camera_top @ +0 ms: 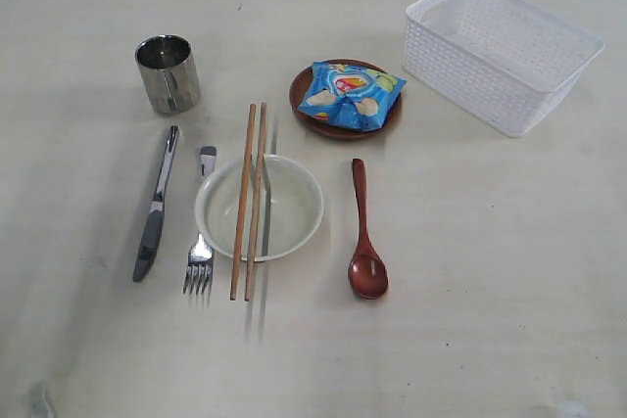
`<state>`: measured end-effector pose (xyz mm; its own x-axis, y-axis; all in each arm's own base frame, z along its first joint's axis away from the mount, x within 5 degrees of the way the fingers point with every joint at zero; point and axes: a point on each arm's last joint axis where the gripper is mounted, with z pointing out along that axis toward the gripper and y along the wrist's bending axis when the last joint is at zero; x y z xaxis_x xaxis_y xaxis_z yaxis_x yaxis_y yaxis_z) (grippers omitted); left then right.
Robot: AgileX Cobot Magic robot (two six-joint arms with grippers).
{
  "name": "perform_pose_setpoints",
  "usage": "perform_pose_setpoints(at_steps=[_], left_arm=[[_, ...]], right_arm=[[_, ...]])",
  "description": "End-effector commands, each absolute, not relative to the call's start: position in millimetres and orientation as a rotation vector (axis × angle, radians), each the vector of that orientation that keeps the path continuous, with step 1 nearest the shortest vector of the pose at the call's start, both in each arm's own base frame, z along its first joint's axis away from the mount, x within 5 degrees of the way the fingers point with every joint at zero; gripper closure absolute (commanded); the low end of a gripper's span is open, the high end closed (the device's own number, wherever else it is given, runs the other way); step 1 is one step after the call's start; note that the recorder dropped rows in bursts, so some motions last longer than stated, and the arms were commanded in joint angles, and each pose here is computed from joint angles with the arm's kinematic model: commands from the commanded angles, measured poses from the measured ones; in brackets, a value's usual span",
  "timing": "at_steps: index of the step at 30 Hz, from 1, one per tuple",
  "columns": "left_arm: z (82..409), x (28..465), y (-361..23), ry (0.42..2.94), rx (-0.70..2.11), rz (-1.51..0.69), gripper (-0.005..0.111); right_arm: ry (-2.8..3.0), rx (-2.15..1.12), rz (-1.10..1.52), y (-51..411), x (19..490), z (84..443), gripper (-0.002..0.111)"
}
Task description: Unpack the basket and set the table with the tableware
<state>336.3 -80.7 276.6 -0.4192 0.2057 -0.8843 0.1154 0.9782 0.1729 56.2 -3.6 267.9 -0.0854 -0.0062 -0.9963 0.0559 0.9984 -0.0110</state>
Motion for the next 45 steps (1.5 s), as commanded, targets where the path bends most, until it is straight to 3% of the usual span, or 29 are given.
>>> perform_pose_setpoints(at_steps=[1, 17, 45], left_arm=[[275.7, 334.5, -81.3, 2.01, 0.233, 0.102, 0.107], [276.3, 334.7, -81.3, 2.009, 0.224, 0.097, 0.107], [276.3, 334.7, -81.3, 2.007, 0.246, 0.111, 0.107]], right_arm=[[1.614, 0.122, -0.116, -7.6, 48.5, 254.3, 0.108], [1.746, 0.097, -0.231, -12.2, 55.8, 190.5, 0.108], [1.858, 0.109, -0.217, -12.0, 53.5, 180.5, 0.108]])
